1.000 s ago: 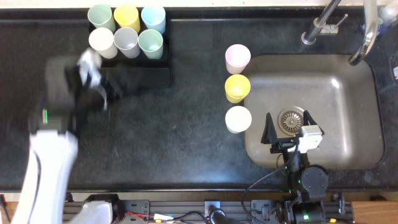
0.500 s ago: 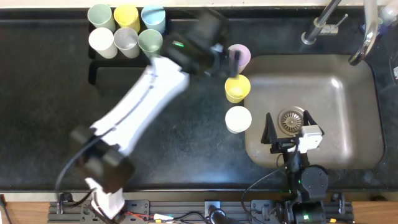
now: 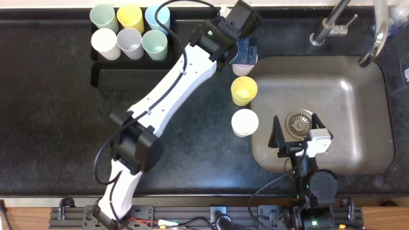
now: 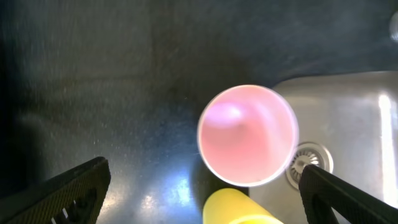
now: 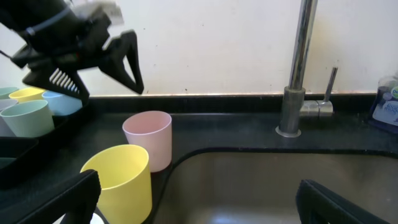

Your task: Store Cups

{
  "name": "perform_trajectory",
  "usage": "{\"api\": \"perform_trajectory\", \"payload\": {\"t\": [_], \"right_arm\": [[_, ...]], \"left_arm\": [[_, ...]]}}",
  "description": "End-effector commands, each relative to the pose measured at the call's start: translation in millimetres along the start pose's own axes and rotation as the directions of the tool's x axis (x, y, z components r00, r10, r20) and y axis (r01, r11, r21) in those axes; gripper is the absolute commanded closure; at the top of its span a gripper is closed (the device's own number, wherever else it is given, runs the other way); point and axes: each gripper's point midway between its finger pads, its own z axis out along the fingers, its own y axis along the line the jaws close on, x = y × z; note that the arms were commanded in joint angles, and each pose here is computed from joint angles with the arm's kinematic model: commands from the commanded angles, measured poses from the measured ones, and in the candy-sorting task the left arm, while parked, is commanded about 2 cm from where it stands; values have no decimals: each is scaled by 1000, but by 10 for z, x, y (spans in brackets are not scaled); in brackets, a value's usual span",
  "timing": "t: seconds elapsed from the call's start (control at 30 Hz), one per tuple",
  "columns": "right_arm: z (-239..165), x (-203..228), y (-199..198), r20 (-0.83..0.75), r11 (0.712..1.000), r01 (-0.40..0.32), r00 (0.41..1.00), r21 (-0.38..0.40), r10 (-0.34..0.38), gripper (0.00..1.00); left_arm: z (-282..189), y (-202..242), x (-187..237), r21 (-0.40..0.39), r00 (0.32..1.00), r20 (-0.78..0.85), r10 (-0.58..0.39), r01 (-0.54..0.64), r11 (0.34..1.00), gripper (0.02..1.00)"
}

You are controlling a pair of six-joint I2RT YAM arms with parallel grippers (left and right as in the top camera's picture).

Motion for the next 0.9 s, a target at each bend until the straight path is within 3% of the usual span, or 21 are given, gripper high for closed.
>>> {"api": "perform_trajectory", "payload": {"t": [0.03, 0.57, 0.63, 0.67, 0.77, 0.8, 0.83, 0.9], "right_arm": [[3, 29, 3, 1, 1000, -4, 1000, -4, 4, 3], [3, 29, 3, 1, 1000, -4, 1000, -4, 4, 5], [3, 29, 3, 1, 1000, -4, 1000, -4, 4, 5], [3, 29, 3, 1, 1000, -4, 1000, -4, 4, 5], [3, 29, 3, 1, 1000, -4, 1000, -4, 4, 3], [3, 29, 3, 1, 1000, -4, 1000, -4, 4, 3], [3, 29, 3, 1, 1000, -4, 1000, -4, 4, 5], [3, 29, 3, 1, 1000, -4, 1000, -4, 4, 5]], "left_arm": [[238, 110, 63, -43, 994, -37, -106, 104, 994, 20], [579, 183, 133, -16, 977, -111, -183, 182, 983, 18], [579, 182, 132, -16, 977, -110, -183, 182, 983, 64], [579, 183, 133, -16, 977, -110, -183, 182, 983, 108], [579, 183, 132, -16, 977, -110, -183, 182, 983, 553], [580, 181, 130, -15, 977, -109, -183, 183, 983, 928], [581, 181, 120, -14, 977, -106, -183, 183, 983, 982], [584, 177, 85, -10, 979, -92, -185, 185, 983, 982]]}}
